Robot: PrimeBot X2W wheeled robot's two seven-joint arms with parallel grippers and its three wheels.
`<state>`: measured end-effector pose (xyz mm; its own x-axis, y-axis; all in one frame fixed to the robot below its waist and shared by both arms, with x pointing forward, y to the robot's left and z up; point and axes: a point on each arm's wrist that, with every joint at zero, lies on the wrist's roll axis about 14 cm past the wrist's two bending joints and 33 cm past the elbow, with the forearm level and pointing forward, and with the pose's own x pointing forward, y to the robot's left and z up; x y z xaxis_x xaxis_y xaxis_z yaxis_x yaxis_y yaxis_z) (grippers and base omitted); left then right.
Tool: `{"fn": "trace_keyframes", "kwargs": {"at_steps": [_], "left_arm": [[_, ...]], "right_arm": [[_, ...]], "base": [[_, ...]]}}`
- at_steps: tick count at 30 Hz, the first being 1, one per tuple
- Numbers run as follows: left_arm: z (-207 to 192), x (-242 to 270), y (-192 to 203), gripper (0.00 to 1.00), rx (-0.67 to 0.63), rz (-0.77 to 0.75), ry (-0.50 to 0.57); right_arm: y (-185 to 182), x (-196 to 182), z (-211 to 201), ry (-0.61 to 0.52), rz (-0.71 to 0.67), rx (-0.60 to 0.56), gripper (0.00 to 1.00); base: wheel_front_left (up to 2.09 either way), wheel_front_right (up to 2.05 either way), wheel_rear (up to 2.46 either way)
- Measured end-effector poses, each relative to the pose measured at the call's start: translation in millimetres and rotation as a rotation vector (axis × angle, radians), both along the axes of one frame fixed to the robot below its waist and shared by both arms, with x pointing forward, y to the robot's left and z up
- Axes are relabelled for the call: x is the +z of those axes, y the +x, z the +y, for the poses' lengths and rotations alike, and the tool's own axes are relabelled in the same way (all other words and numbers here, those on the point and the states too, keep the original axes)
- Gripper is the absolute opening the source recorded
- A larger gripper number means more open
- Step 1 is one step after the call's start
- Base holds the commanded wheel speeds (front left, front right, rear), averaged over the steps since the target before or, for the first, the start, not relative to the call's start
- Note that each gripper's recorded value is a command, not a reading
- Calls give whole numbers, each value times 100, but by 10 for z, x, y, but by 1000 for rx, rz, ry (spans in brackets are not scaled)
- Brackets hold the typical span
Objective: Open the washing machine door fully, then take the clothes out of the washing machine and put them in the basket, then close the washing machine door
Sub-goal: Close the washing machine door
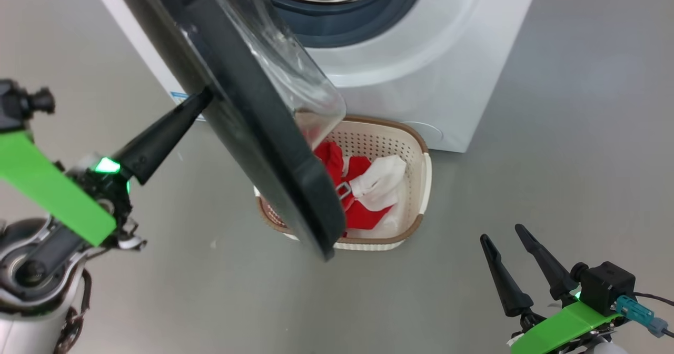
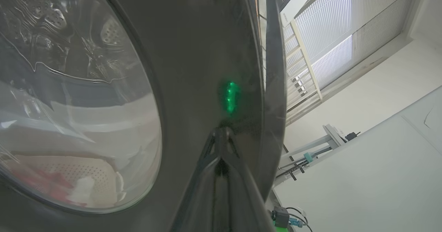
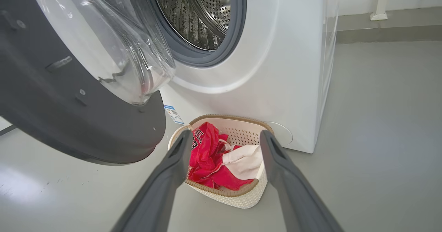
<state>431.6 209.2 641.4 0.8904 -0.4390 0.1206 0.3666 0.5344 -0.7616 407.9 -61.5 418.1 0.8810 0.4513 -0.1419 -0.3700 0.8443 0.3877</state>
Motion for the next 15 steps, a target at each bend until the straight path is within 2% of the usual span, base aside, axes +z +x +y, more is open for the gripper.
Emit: {"fn": "trace_keyframes", "kwargs": {"at_steps": [15], "left_arm": [[-422,-69,742,0,-30,-47,80]], "right_arm": [[164,-32,-285,23,4,-122,100]], "base": [[0,0,0]]}}
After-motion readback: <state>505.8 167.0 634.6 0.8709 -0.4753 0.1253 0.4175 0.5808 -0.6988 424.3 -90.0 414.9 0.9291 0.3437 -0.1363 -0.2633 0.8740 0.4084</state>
